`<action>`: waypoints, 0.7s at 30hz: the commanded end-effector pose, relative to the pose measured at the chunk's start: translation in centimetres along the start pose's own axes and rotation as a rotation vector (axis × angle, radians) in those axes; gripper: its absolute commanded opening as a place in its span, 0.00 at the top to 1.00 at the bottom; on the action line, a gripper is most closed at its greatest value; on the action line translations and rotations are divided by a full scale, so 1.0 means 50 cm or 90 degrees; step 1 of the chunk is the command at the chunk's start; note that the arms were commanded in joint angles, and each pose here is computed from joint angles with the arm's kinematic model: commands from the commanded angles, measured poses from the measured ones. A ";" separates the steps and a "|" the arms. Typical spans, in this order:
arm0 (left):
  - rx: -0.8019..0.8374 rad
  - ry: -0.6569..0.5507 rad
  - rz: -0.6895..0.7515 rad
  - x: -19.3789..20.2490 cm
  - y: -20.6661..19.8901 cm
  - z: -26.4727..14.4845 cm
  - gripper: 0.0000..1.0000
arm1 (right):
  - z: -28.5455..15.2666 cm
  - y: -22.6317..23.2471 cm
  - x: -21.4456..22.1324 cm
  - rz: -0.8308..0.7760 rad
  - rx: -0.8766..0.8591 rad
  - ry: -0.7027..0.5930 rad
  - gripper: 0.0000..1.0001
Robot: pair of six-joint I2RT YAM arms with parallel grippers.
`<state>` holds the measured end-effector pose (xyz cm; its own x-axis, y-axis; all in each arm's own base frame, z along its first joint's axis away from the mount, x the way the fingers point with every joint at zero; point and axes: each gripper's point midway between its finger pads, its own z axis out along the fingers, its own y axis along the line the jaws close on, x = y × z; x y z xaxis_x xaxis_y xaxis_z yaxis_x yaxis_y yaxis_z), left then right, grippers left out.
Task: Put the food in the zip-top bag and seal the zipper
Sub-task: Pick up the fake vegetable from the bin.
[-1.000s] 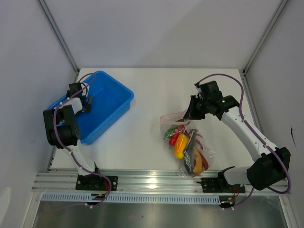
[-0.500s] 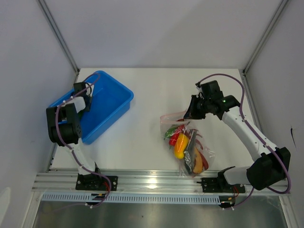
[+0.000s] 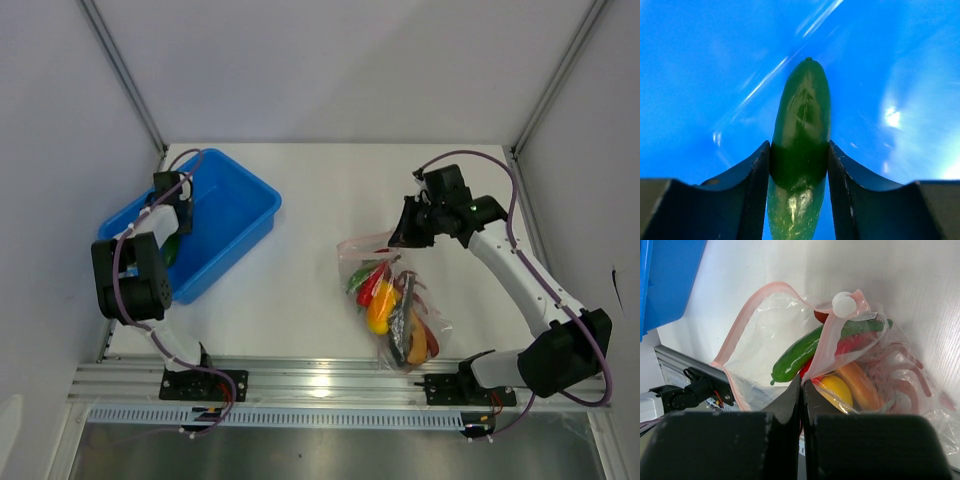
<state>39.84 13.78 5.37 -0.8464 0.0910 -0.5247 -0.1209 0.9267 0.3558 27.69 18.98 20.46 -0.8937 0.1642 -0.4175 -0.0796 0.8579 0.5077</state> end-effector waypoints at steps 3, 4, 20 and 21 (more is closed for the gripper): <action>0.067 -0.123 -0.158 -0.129 -0.027 -0.174 1.00 | -0.036 0.034 -0.070 -0.033 -0.011 -0.051 1.00; 0.080 -0.140 -0.176 -0.151 -0.032 -0.200 0.99 | -0.039 0.039 -0.075 -0.032 -0.014 -0.052 1.00; 0.808 -0.337 -0.287 -0.347 -0.443 -0.796 0.99 | -0.106 0.041 -0.053 -0.028 0.024 -0.067 1.00; 0.827 -0.340 -0.280 -0.351 -0.461 -0.815 1.00 | -0.107 0.041 -0.049 -0.029 0.025 -0.065 1.00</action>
<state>37.71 -19.14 31.52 -0.5393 -0.3690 -0.7570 0.3243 0.7386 -0.5910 28.31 18.20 24.59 -0.8702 0.1612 -0.4655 -0.0804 0.8859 0.4569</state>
